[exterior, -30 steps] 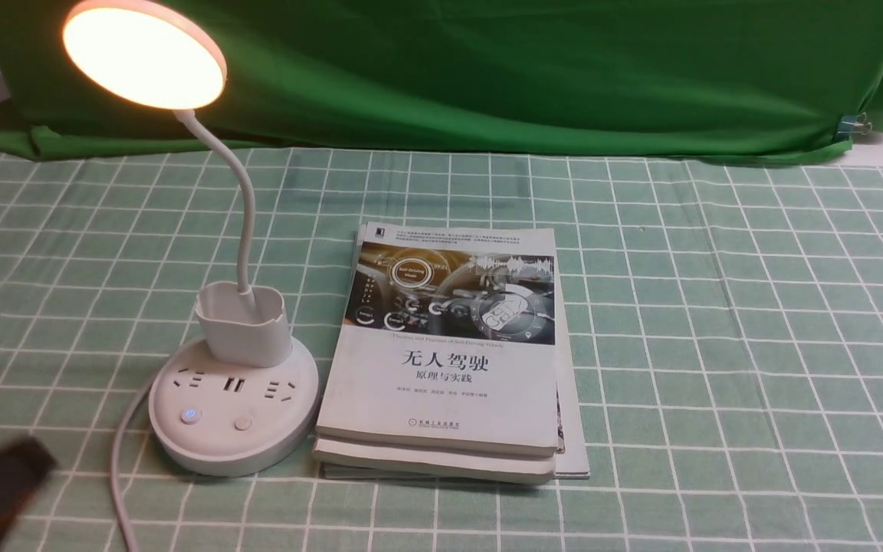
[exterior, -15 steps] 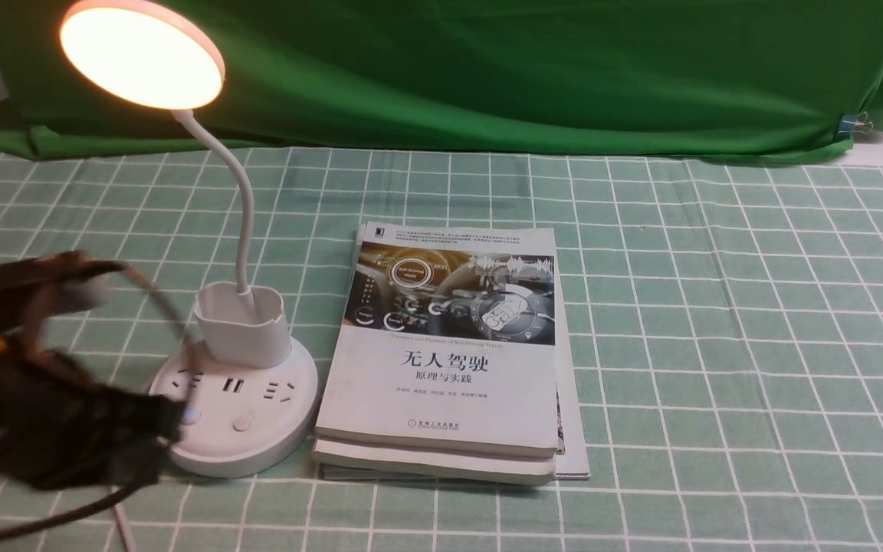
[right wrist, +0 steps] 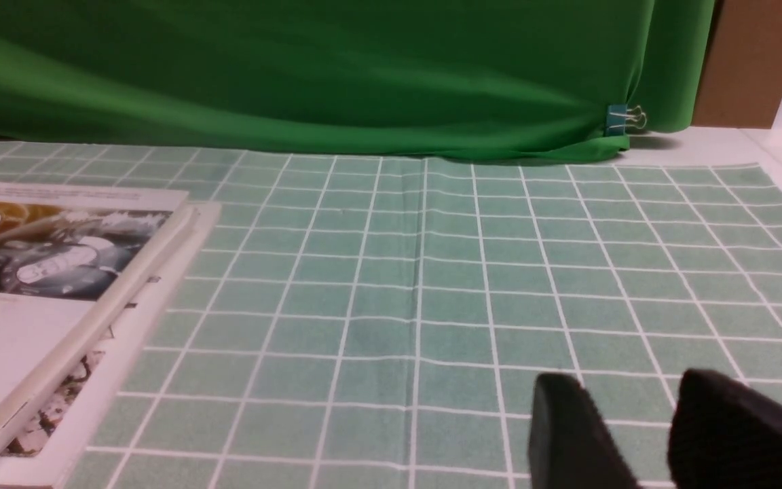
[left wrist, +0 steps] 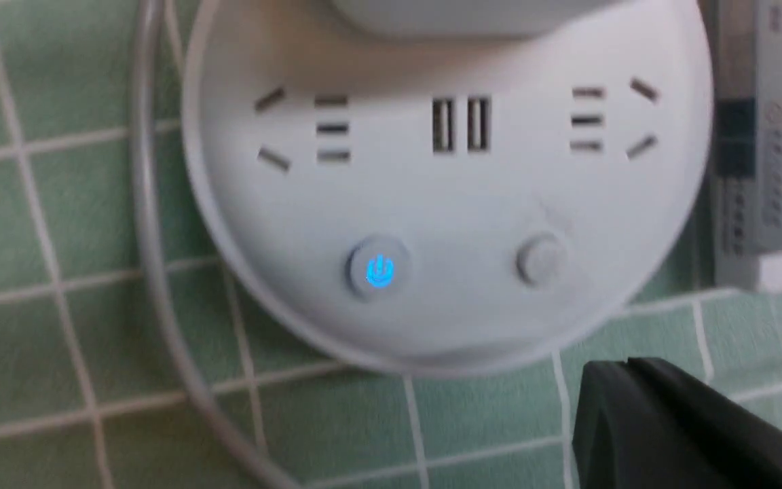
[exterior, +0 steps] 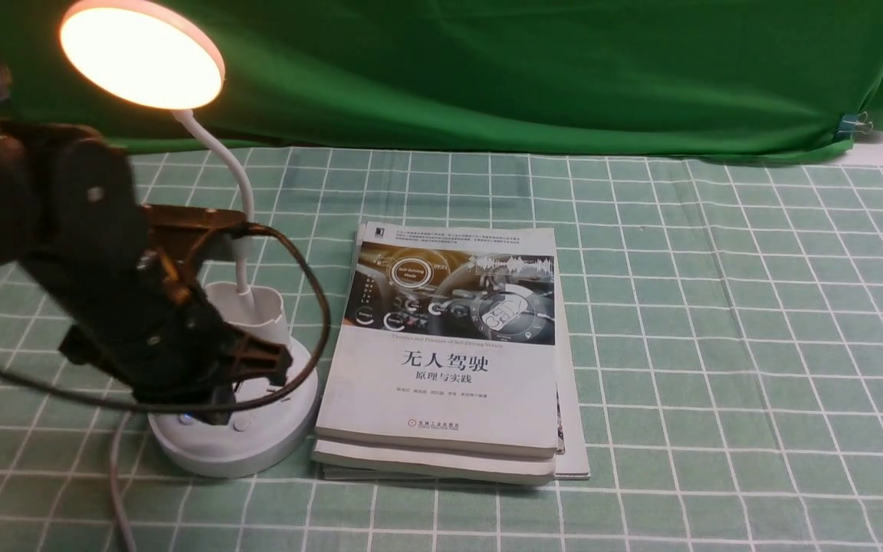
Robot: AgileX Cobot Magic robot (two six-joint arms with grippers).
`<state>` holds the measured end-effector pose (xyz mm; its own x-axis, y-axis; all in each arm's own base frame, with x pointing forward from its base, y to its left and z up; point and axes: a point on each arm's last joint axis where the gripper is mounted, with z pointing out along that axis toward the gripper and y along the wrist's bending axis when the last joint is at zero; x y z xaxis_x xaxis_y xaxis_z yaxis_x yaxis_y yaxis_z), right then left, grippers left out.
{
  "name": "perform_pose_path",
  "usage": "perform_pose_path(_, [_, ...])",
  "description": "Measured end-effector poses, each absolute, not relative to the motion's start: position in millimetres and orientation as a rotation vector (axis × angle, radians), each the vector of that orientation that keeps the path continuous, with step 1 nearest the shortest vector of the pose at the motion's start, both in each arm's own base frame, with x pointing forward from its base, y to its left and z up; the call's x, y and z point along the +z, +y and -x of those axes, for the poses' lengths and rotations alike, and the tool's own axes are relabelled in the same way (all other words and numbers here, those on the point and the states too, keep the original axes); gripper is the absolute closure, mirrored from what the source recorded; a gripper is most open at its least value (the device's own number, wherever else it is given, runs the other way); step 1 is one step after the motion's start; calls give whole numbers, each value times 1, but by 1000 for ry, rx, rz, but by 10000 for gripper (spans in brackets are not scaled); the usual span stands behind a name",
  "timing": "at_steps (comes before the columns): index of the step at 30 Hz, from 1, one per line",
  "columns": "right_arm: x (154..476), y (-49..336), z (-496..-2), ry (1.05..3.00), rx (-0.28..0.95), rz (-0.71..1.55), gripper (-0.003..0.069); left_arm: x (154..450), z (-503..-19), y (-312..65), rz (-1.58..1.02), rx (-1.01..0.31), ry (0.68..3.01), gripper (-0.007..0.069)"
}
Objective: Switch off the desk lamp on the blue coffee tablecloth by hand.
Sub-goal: 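Press the power button on the round power strip under the lamp with the left gripper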
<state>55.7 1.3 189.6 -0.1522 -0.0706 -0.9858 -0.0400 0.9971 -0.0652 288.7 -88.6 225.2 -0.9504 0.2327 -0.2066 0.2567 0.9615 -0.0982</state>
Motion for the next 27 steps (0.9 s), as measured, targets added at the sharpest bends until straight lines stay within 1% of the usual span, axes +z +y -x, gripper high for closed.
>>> perform_pose_path(4, [190, 1, -56, 1724, -27, 83, 417, 218, -299, -92, -376, -182, 2941, 632])
perform_pose_path(11, [190, 1, -56, 1724, -27, 83, 417, 219, -303, -98, -399, -260, 2943, 628])
perform_pose_path(27, [190, 1, -56, 1724, -27, 83, 417, 216, -304, -95, -431, -215, 2950, 627])
